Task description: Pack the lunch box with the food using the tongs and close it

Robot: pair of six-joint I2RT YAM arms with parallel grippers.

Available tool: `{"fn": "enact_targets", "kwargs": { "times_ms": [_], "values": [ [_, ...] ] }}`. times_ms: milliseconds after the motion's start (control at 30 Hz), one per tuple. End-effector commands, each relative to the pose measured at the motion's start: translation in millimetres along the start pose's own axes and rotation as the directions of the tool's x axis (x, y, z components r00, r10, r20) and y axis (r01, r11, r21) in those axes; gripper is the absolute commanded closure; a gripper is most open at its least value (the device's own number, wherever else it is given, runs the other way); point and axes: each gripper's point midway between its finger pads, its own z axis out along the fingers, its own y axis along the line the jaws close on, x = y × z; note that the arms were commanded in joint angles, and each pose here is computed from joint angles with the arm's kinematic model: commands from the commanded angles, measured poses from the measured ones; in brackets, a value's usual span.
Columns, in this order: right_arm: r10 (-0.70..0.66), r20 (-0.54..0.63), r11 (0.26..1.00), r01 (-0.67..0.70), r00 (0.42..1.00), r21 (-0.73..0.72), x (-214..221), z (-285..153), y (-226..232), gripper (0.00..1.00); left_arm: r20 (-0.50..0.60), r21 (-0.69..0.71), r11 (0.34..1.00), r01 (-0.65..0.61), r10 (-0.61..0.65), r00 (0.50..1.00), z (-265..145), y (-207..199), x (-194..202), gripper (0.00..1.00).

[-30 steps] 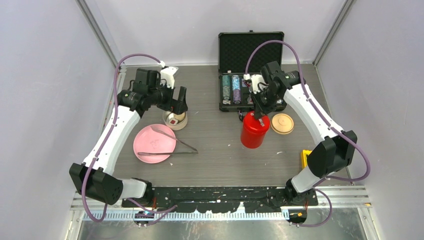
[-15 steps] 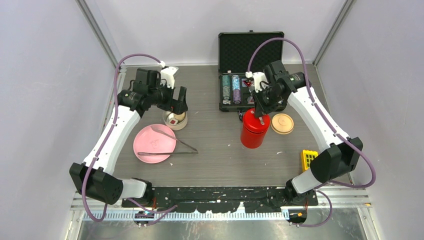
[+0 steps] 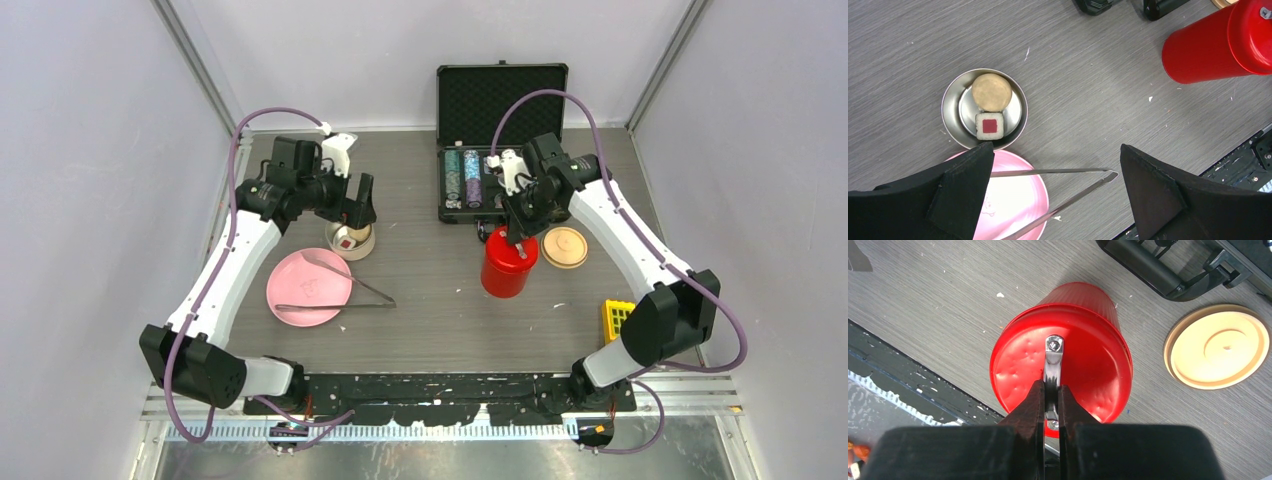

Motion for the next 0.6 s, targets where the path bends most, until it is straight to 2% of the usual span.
{"fn": "enact_targets", "kwargs": {
  "times_ms": [0,233,567],
  "values": [
    [-0.007,0.001,1.000,0.007,1.000,-0.001,3,11,3,1.00,0.021,0.018,1.000,-0.019,0.019,1.000,0,-3,-5,0.00],
    [0.023,0.008,0.997,-0.022,1.000,-0.080,3,31,18,1.00,0.019,0.025,1.000,-0.016,0.016,1.000,1,-4,-6,0.00],
    [-0.033,0.132,0.993,0.047,0.991,-0.109,-45,42,44,0.99,0.023,0.034,0.999,-0.011,0.010,1.000,0,-5,-10,0.00]
  ]
}}
